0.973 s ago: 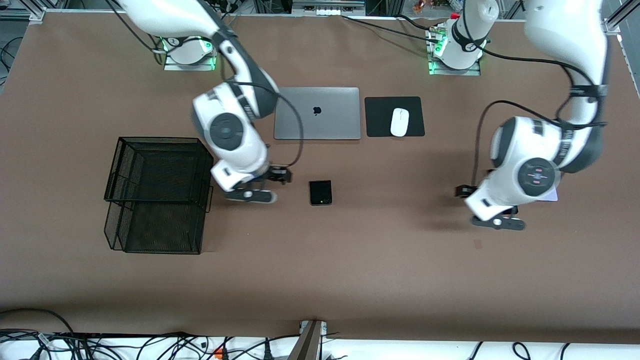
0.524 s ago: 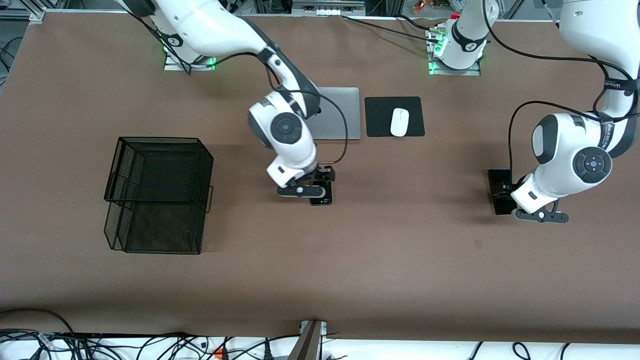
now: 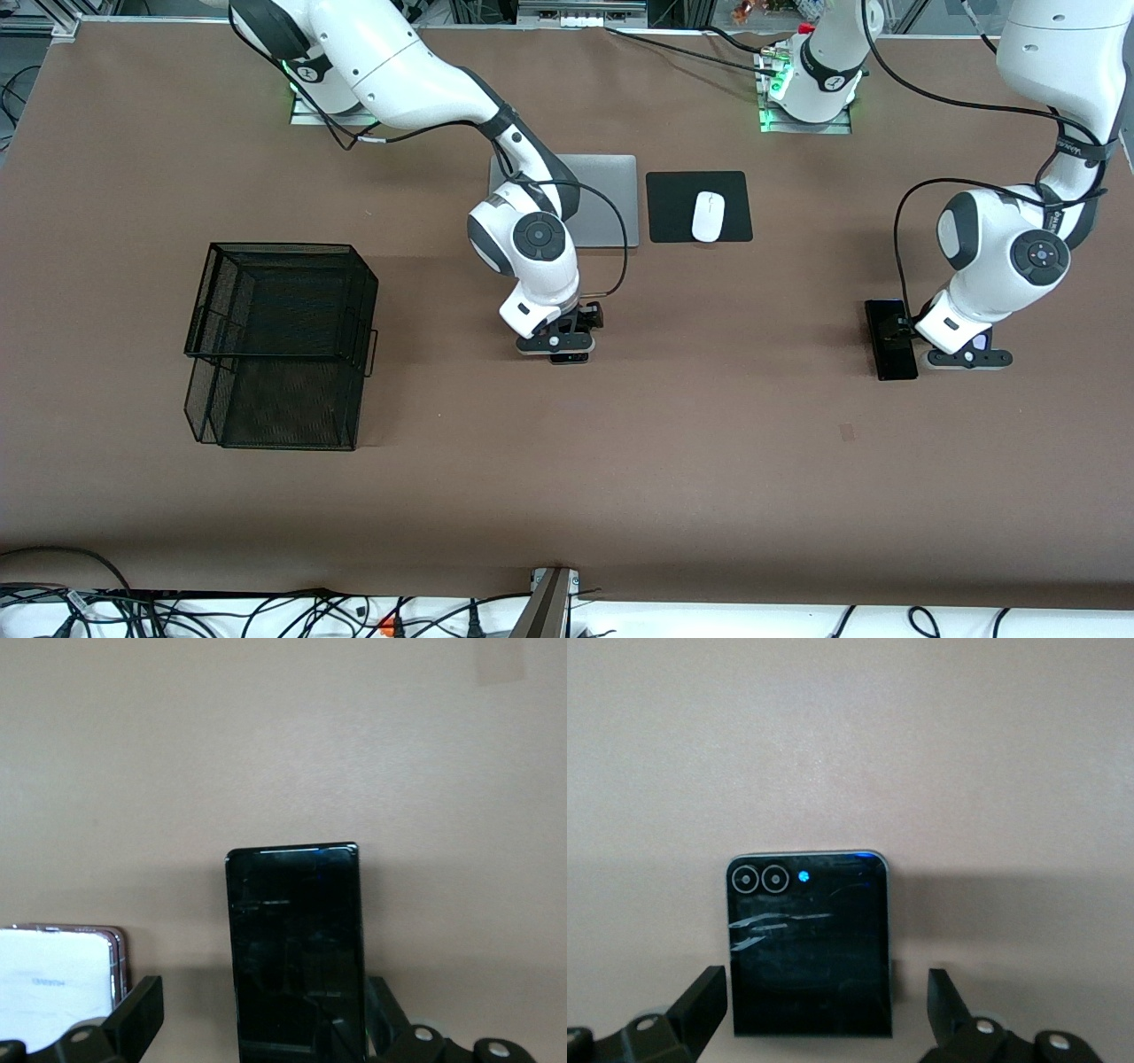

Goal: Place phones with both arms
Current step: 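Carry the flip phone into the mesh organizer with the right gripper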

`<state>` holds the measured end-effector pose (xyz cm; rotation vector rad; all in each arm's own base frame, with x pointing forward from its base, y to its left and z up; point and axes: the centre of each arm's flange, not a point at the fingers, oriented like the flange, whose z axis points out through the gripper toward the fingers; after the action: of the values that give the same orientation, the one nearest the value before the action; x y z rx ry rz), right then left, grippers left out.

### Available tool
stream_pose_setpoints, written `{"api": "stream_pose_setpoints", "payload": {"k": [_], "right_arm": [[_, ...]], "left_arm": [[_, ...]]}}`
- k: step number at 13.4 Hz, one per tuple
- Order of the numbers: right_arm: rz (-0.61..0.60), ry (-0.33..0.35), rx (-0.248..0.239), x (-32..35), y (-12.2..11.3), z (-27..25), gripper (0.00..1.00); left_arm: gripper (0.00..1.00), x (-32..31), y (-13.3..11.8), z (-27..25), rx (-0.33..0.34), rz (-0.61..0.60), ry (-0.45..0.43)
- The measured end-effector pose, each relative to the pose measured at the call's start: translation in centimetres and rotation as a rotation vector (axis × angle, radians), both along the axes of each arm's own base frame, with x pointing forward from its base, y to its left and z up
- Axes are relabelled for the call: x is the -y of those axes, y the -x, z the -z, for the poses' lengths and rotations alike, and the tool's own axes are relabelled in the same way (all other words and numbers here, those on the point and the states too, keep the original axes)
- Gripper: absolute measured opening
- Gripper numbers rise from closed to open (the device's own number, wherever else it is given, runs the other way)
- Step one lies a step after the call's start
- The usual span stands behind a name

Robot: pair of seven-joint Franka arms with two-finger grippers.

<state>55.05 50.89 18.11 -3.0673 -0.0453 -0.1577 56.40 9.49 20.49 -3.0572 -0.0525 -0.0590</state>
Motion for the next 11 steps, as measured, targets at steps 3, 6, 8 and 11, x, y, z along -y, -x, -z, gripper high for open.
{"api": "stream_pose_setpoints", "payload": {"k": [3, 6, 8, 11], "right_arm": [[-0.018, -0.005, 0.019, -0.5, 0.4, 0.8, 1.00], [-0.037, 0.004, 0.032, -0.7, 0.6, 1.4, 1.00], [-0.056, 0.019, 0.045, -0.7, 0.7, 1.4, 0.94], [-0.079, 0.034, 0.070, -0.9, 0.6, 1.1, 0.81]], "left_arm": [[1.00, 0.2, 0.3, 1.8, 0.032, -0.058, 0.006], [1.00, 0.4, 0.4, 3.4, 0.046, -0.096, 0.010], [1.00, 0.5, 0.3, 3.6, 0.058, -0.103, 0.012], [1.00, 0.7, 0.4, 4.5, 0.063, -0.125, 0.015]]}}
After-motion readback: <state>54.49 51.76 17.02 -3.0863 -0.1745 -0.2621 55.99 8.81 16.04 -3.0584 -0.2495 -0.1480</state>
